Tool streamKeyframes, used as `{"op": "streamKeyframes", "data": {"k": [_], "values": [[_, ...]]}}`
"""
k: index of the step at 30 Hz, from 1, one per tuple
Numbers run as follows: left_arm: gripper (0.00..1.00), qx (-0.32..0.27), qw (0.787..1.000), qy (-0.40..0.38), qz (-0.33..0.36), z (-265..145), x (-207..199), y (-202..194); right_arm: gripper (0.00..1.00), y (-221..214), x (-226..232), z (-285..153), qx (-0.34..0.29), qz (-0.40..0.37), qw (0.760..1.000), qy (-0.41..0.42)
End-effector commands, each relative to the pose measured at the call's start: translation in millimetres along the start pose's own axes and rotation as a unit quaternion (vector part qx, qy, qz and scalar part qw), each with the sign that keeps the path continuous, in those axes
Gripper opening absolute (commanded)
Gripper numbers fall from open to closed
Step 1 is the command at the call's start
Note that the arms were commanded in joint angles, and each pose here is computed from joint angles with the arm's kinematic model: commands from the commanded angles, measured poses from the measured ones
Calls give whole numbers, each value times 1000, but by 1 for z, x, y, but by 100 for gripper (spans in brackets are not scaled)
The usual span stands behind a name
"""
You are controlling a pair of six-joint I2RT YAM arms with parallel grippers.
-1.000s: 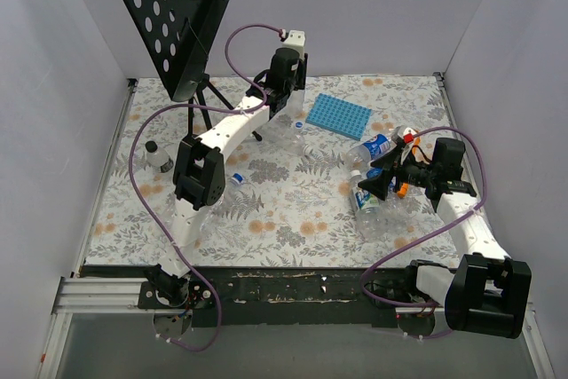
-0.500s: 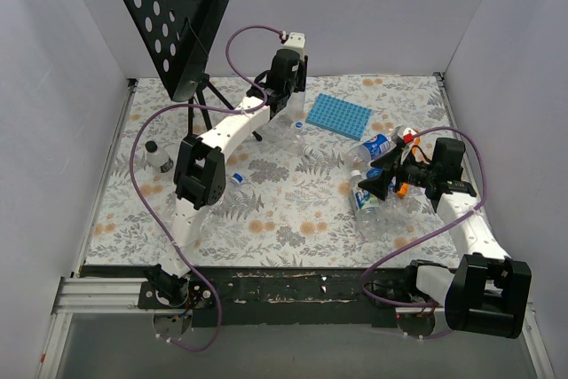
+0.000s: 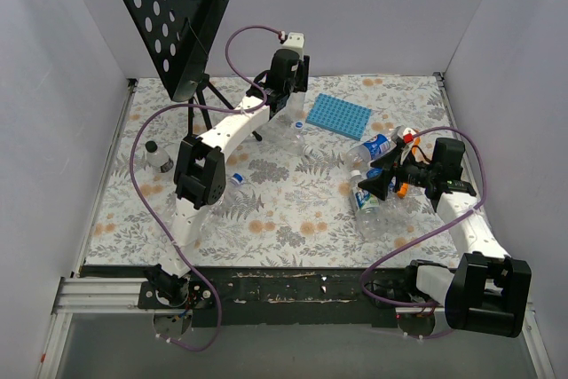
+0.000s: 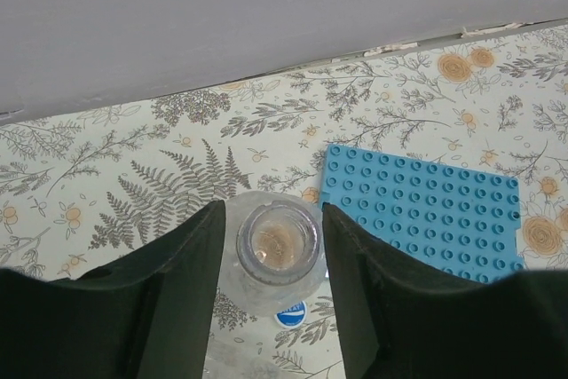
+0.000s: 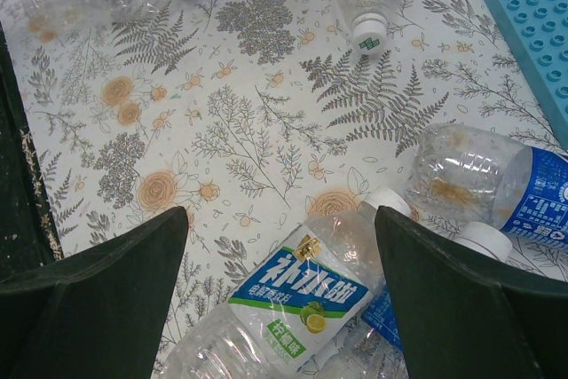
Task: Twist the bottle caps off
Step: Place the plastic bottle at the center of the board.
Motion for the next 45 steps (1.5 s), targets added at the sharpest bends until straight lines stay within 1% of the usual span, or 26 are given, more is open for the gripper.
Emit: {"op": "streamKeyframes", "data": {"k": [1, 9, 15, 23, 25, 28, 30, 39, 45], "values": [[50, -16, 1000, -1, -10, -12, -1, 23, 94, 2, -1, 0, -9, -15, 1000, 5], [63, -22, 1000, -4, -17, -23, -2, 34, 94, 1, 0, 0, -8, -14, 1000, 6], [68, -26, 999, -7, -23, -31, -3, 41, 94, 1, -1, 0, -8, -13, 1000, 6], [83, -30, 999, -4, -30, -42, -2, 50, 94, 1, 0, 0, -8, -16, 1000, 6], [87, -30, 999, 2, -28, -43, 0, 49, 94, 1, 0, 0, -8, -16, 1000, 7], [91, -26, 999, 5, -27, -46, 2, 46, 94, 1, 0, 0, -8, -18, 1000, 7], [98, -22, 999, 2, -28, -49, 2, 45, 94, 1, 0, 0, -8, -18, 1000, 8], [98, -8, 999, -14, -40, -71, 2, 42, 94, 1, 0, 0, -7, -22, 1000, 7], [98, 23, 997, -51, -47, -92, -3, 29, 94, 0, 0, 0, -5, -25, 1000, 5]]}}
Point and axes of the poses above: each gripper's point midway between its finger pads, its own z axis out along the fingers, its own x axis along the line the jaws close on, y = z × x, the point moved 3 cm from there along -z, back along the fingers, and after that the axes turned 10 degrees about -z, right-handed, at the moved point
